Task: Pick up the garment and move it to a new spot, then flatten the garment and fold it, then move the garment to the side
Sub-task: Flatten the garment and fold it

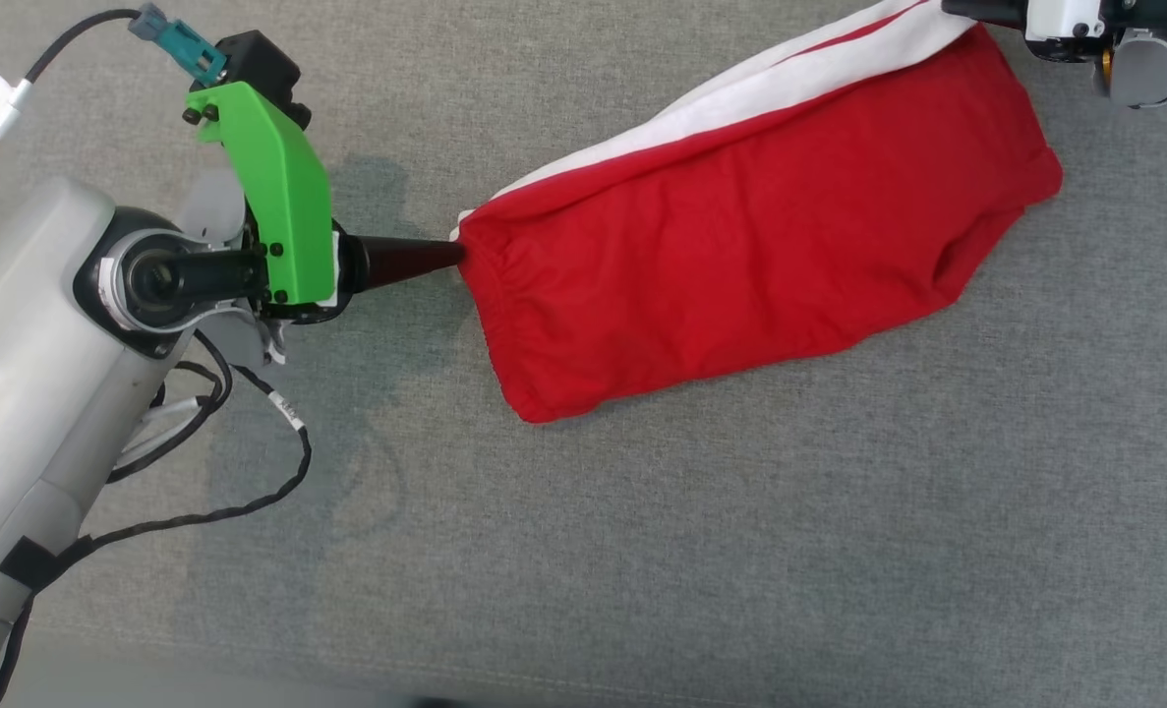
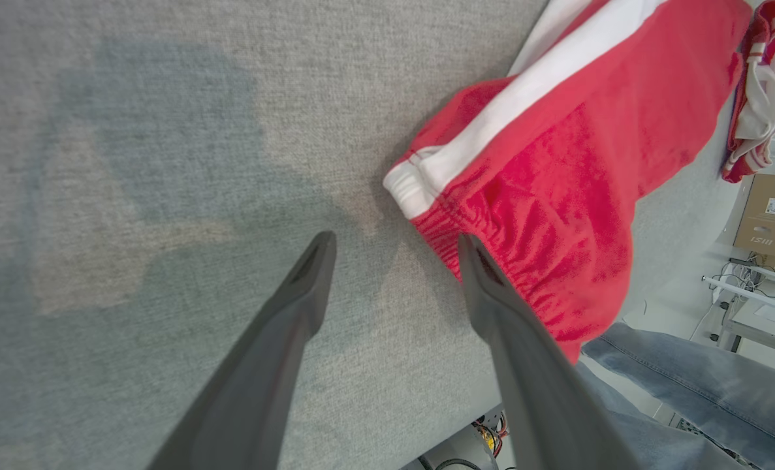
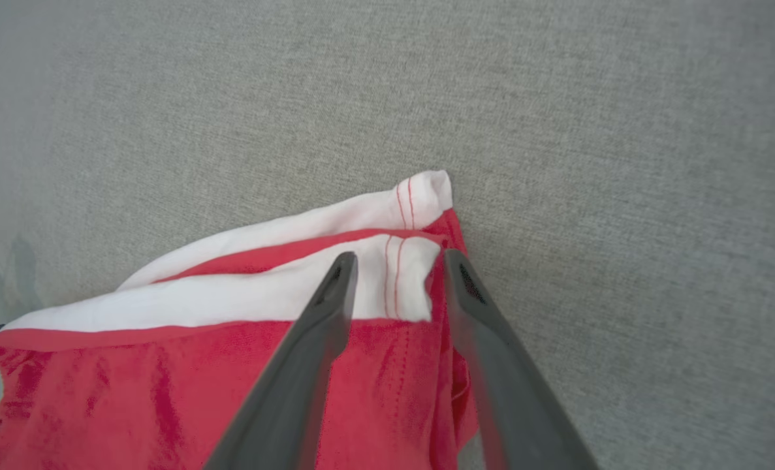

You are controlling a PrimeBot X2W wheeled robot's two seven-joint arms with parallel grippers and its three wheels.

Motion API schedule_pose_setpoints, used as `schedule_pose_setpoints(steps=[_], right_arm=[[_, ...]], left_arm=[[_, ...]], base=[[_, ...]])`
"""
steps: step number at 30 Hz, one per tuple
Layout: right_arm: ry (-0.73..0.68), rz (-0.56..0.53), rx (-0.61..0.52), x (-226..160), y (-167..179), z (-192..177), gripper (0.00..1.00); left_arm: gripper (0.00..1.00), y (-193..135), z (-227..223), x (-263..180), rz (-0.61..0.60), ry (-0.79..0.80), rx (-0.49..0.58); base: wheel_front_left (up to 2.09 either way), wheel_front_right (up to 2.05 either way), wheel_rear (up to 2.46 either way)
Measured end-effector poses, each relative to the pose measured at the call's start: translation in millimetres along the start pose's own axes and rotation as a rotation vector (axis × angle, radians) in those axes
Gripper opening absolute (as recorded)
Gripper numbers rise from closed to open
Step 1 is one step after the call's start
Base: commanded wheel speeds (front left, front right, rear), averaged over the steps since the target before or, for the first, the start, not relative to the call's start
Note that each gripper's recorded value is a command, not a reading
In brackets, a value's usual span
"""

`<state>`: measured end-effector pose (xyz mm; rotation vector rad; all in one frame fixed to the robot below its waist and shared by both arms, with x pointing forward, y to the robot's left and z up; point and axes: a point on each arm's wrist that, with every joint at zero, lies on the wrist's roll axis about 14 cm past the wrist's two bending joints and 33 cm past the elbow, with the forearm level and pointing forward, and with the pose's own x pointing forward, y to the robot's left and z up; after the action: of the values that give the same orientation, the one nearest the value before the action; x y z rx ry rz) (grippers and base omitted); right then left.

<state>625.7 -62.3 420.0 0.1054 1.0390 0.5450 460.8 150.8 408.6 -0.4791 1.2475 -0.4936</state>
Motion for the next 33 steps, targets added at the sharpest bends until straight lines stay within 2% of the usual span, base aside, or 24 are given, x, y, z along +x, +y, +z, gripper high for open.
schedule_pose_setpoints(steps=[4,8,14,18,21,24,27,33], right_arm=[[-0.086,0.008,-0.021,-10,9,12,1.0],[-0.286,0.034,-0.096,-31,29,37,1.0],[-0.681,0.076,-0.21,-78,57,64,1.0],[-0.825,0.063,-0.209,-95,55,48,1.0],[-0.855,0.029,-0.184,-98,45,31,1.0],[-0.843,-0.013,-0.178,-95,36,16,1.0],[-0.802,-0.05,-0.16,-82,27,1,1.0],[-0.66,-0.117,-0.098,-49,4,-25,1.0]], left_arm=[[1.0,-4,8,-10,-0.002,-0.051,0.027],[1.0,-9,21,-28,0.031,-0.147,0.118],[1.0,-6,60,-78,0.185,-0.521,0.365],[1.0,-8,69,-108,0.254,-0.803,0.447],[1.0,-9,66,-126,0.265,-1.007,0.393],[1.0,-11,50,-130,0.281,-1.121,0.389],[1.0,-13,33,-126,0.282,-1.167,0.356],[1.0,-14,1,-115,0.251,-1.207,0.208]], base=[[0.0,0.0,0.0],[0.0,0.0,0.0],[0.0,0.0,0.0],[0.0,0.0,0.0],[0.0,0.0,0.0],[0.0,0.0,0.0],[0.0,0.0,0.0],[0.0,0.0,0.0]])
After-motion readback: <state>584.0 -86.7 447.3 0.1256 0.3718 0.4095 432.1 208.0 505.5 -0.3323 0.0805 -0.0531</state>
